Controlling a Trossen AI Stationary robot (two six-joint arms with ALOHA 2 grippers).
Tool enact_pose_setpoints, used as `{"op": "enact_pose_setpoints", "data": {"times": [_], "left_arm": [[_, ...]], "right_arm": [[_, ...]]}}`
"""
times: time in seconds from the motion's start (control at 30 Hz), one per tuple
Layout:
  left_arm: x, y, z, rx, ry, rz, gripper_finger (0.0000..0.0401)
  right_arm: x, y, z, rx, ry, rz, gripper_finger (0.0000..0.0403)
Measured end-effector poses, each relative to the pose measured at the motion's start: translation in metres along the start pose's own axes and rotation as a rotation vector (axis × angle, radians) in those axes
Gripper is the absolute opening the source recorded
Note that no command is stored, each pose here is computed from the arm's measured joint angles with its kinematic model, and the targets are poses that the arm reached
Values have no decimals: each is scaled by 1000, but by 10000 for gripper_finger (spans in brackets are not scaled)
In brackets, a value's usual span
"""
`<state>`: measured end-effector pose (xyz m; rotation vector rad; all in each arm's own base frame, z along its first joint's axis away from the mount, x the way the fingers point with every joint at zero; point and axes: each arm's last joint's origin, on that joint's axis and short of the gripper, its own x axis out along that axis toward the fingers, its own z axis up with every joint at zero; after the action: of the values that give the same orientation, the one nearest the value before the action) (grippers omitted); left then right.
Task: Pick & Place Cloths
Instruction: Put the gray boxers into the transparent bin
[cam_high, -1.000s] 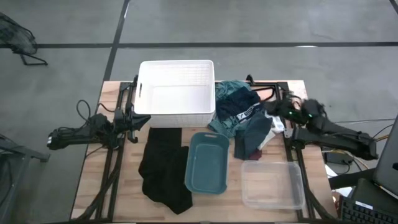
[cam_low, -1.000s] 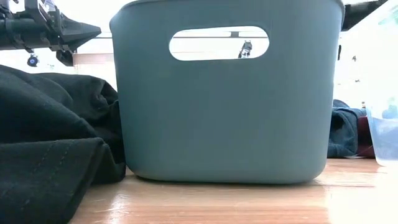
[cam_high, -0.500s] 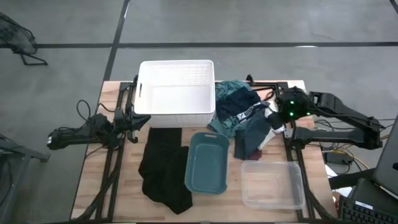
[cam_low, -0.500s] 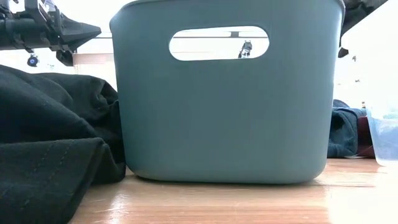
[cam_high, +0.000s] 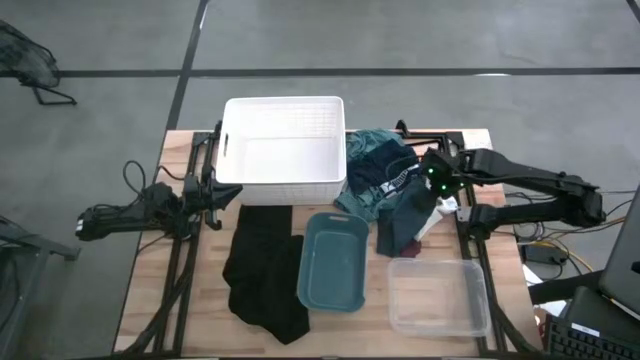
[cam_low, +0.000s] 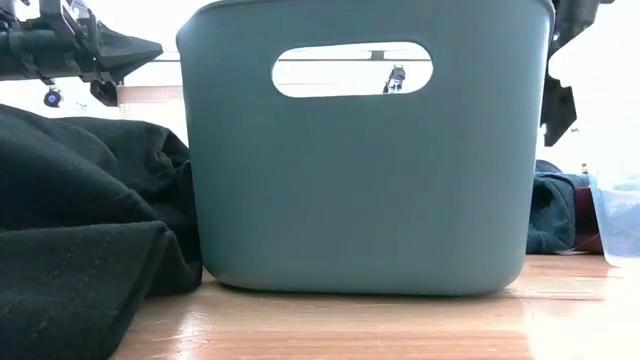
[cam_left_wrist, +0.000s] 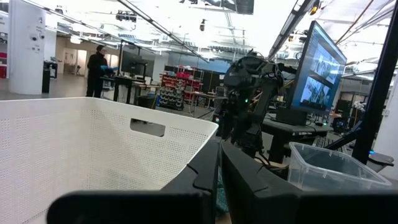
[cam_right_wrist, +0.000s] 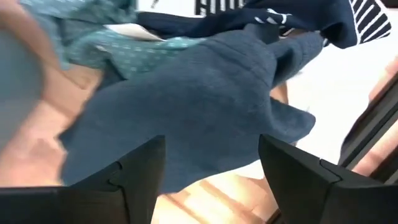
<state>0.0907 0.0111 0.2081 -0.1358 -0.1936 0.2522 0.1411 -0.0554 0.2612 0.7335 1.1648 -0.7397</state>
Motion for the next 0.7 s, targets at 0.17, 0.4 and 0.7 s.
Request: {"op": "enact_pose_setpoints", "data": {"times": [0.17,0.4,0.7], "left_arm": [[0,0,0,0,0,0,23],[0,0,0,0,1,0,23],[0,0,0,0,1,0,23]], "right_arm": [[20,0,0,-7,24,-23,234],[37,3,4,-19,-3,-47,195],[49,9,12,-37,21,-32,64]]}}
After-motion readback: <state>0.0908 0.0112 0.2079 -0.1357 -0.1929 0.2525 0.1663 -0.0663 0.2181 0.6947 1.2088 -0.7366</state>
